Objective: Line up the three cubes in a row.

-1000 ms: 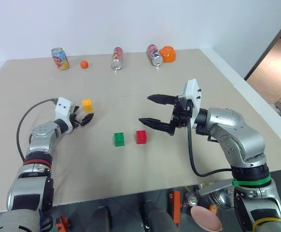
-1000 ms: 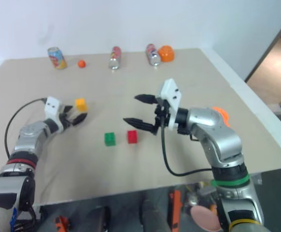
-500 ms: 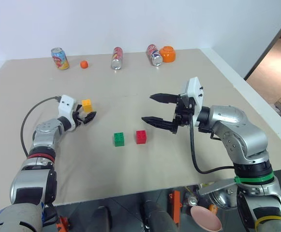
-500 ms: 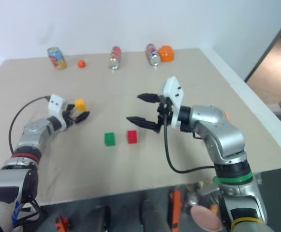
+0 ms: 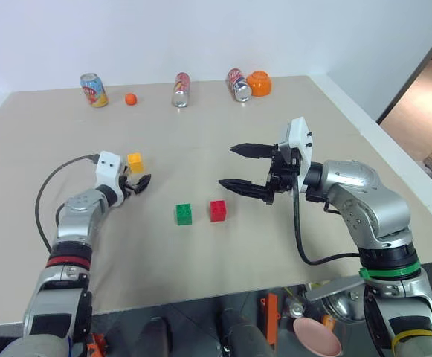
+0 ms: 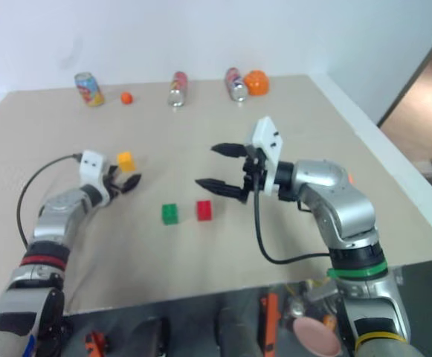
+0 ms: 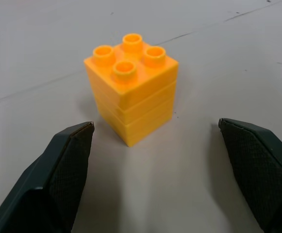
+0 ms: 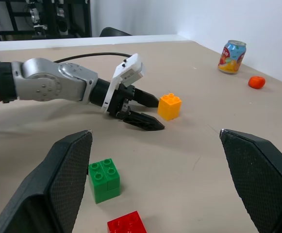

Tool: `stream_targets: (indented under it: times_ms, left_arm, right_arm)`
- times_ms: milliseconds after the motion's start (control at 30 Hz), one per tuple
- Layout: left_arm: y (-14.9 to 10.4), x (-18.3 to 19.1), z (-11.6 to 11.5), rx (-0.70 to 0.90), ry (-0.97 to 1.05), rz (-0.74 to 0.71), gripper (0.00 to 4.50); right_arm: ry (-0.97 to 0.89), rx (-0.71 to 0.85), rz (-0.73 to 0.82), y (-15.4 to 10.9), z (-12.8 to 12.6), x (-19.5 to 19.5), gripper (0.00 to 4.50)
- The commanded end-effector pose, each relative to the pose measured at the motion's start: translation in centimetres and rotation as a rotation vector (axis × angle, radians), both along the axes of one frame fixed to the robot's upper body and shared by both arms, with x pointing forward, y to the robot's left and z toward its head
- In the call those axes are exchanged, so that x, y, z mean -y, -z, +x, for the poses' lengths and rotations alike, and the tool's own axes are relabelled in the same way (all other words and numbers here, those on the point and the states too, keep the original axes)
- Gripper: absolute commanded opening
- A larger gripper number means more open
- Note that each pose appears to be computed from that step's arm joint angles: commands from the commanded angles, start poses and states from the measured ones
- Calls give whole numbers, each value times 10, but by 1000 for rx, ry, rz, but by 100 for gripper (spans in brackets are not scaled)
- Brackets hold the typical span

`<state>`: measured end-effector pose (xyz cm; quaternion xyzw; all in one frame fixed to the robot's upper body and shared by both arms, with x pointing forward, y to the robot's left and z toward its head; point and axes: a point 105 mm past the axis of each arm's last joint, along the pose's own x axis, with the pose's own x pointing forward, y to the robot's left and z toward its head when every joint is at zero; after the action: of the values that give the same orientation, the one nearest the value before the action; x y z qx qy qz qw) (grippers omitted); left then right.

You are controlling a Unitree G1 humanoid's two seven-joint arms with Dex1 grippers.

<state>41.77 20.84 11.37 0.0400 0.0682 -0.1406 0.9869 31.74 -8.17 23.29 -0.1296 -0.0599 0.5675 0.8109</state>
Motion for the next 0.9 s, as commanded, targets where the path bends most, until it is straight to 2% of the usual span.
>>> stream_targets:
  times_ms: [33, 233, 467, 900]
  left_arm:
    - [-21, 0, 3, 43, -91, -2, 427]
    - [-26, 12, 6, 38, -140, -22, 427]
    - [-25, 8, 9, -10, -267, -60, 427]
    - [-30, 34, 14, -31, -255, -94, 427]
  right_arm:
    - [-26, 56, 14, -14, -3, -4, 435]
    - [-30, 58, 15, -14, -1, -5, 435]
    - [-25, 62, 12, -14, -1, -3, 435]
    - [-18, 66, 9, -13, -2, -2, 435]
